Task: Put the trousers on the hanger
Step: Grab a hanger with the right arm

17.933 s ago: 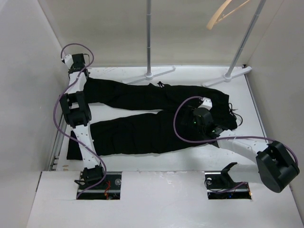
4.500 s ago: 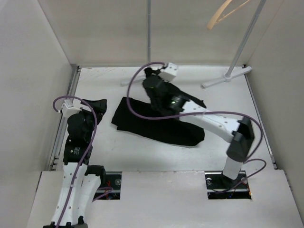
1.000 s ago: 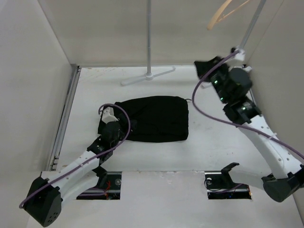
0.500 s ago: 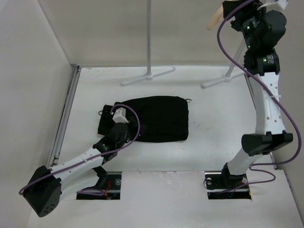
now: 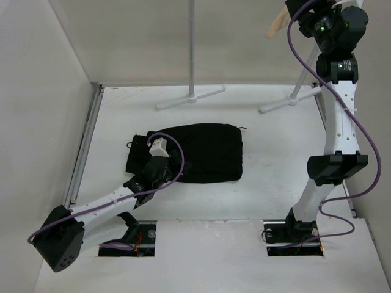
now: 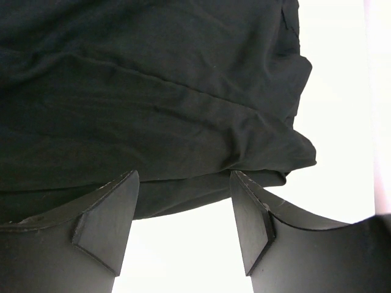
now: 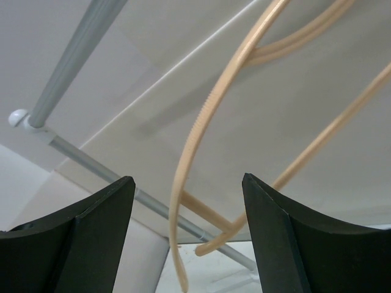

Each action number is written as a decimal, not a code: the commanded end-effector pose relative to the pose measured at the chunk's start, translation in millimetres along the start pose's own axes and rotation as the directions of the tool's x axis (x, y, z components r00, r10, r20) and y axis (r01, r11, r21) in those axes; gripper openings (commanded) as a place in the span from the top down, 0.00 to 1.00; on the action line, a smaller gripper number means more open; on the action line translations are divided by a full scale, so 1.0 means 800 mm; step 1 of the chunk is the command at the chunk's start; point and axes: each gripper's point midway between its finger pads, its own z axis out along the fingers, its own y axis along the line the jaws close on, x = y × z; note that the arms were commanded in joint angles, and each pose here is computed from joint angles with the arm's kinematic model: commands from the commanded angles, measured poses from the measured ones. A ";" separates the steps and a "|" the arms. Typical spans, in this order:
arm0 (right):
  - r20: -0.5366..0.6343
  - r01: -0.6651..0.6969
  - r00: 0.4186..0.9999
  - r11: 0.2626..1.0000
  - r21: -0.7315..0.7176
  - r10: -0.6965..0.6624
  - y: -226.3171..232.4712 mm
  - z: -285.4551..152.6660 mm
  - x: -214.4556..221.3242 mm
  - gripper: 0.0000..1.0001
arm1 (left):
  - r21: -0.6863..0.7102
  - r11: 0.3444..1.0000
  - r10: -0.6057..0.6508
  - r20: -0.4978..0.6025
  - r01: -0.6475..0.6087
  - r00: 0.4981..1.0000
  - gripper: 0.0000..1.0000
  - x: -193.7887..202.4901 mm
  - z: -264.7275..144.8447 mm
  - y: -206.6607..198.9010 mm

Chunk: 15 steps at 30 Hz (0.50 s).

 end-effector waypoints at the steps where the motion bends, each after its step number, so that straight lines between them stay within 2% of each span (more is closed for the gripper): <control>1: 0.065 -0.020 0.997 0.989 -0.143 0.030 0.047 0.001 -0.031 0.24 | 0.062 0.998 0.003 0.038 -0.005 0.999 0.41 -0.020 0.001 -0.029; 4: 0.057 -0.063 0.996 0.988 -0.142 0.071 0.034 0.015 -0.028 0.26 | 0.063 0.998 0.002 0.036 -0.005 0.999 0.41 -0.020 0.001 -0.029; 10: 0.069 -0.115 0.989 0.973 -0.202 0.132 0.036 0.033 -0.033 0.38 | 0.050 0.999 -0.005 0.044 0.002 0.999 0.41 -0.024 0.003 -0.023; 15: 0.062 -0.141 0.985 0.956 -0.256 0.162 0.043 0.038 -0.039 0.56 | 0.049 0.999 -0.005 0.041 0.003 0.999 0.41 -0.024 0.004 -0.023</control>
